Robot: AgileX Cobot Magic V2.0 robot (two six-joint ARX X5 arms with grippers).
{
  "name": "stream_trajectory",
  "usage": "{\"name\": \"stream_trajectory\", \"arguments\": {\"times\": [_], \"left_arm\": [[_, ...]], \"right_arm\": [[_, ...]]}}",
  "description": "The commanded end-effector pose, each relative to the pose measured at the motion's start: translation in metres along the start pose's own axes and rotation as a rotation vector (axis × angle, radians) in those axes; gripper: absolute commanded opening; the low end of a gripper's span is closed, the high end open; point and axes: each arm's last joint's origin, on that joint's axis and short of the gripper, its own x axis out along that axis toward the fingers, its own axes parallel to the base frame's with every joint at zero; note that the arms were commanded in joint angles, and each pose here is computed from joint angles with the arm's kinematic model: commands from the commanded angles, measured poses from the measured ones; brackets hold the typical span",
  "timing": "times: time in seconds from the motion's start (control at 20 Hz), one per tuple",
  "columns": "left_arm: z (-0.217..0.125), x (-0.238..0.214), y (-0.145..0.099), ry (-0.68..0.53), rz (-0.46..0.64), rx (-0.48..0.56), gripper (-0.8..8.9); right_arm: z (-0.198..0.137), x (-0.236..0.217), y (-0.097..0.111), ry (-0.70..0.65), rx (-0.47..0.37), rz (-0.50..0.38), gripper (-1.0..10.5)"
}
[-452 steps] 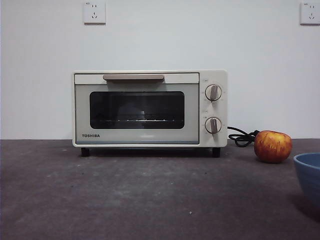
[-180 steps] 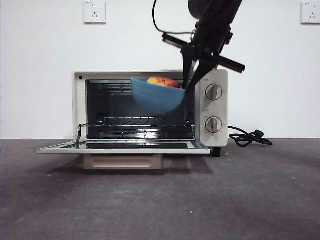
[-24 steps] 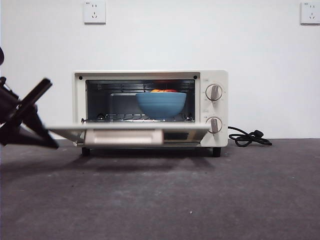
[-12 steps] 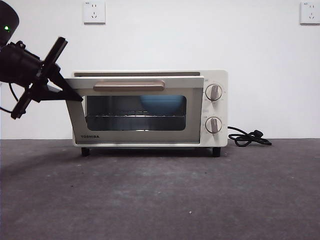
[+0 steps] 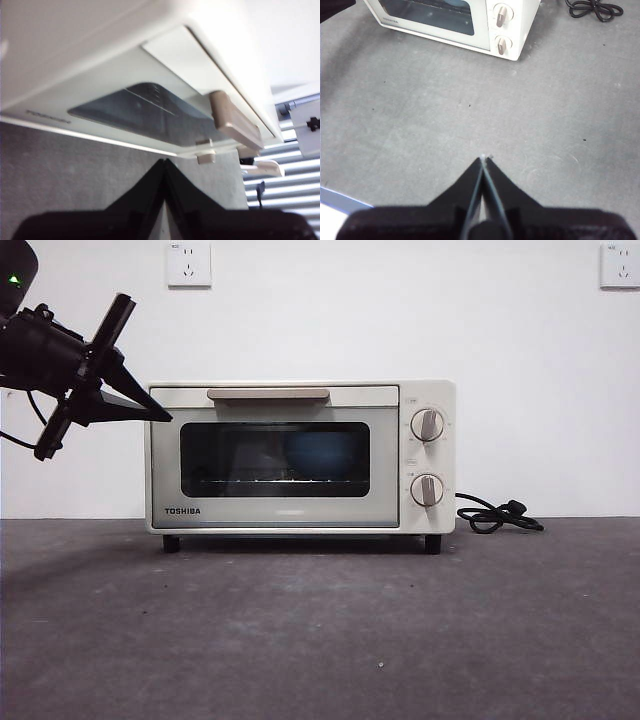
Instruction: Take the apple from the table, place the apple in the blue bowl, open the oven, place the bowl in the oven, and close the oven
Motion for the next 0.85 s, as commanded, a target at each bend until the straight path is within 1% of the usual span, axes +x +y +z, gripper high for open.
{"name": "stream_trajectory", "arguments": {"times": [0.05, 0.15, 0.2, 0.35, 0.5, 0.65, 0.75, 0.85], "left_arm": [[-0.003, 0.002, -0.001, 0.040, -0.005, -0.002, -0.07], [-0.009, 0.001, 0.000, 0.092, 0.013, 0.010, -0.07], [-0.014, 0.001, 0.000, 0.129, 0.021, 0.035, -0.07], [-0.031, -0.006, -0.005, 0.239, 0.089, 0.159, -0.07], [-0.046, -0.020, -0.021, 0.298, 0.181, 0.313, -0.07], [-0.059, -0.041, -0.046, 0.300, 0.248, 0.456, -0.07], [-0.065, -0.056, -0.066, 0.261, 0.246, 0.516, -0.06], [-0.071, -0.073, -0.086, 0.205, 0.215, 0.576, -0.06]], "right_arm": [[-0.003, 0.002, 0.000, 0.030, 0.004, -0.006, 0.0], [-0.003, 0.002, -0.001, 0.025, 0.004, -0.033, 0.0], [-0.003, 0.002, -0.002, 0.025, 0.006, -0.059, 0.0], [-0.003, 0.002, -0.002, 0.020, 0.011, -0.082, 0.0], [-0.002, 0.004, -0.002, 0.027, 0.009, -0.086, 0.0], [0.000, 0.008, -0.002, 0.032, 0.007, -0.119, 0.0], [0.000, 0.008, -0.002, 0.028, 0.006, -0.137, 0.0], [0.001, 0.009, -0.002, 0.034, 0.005, -0.138, 0.0]]}}
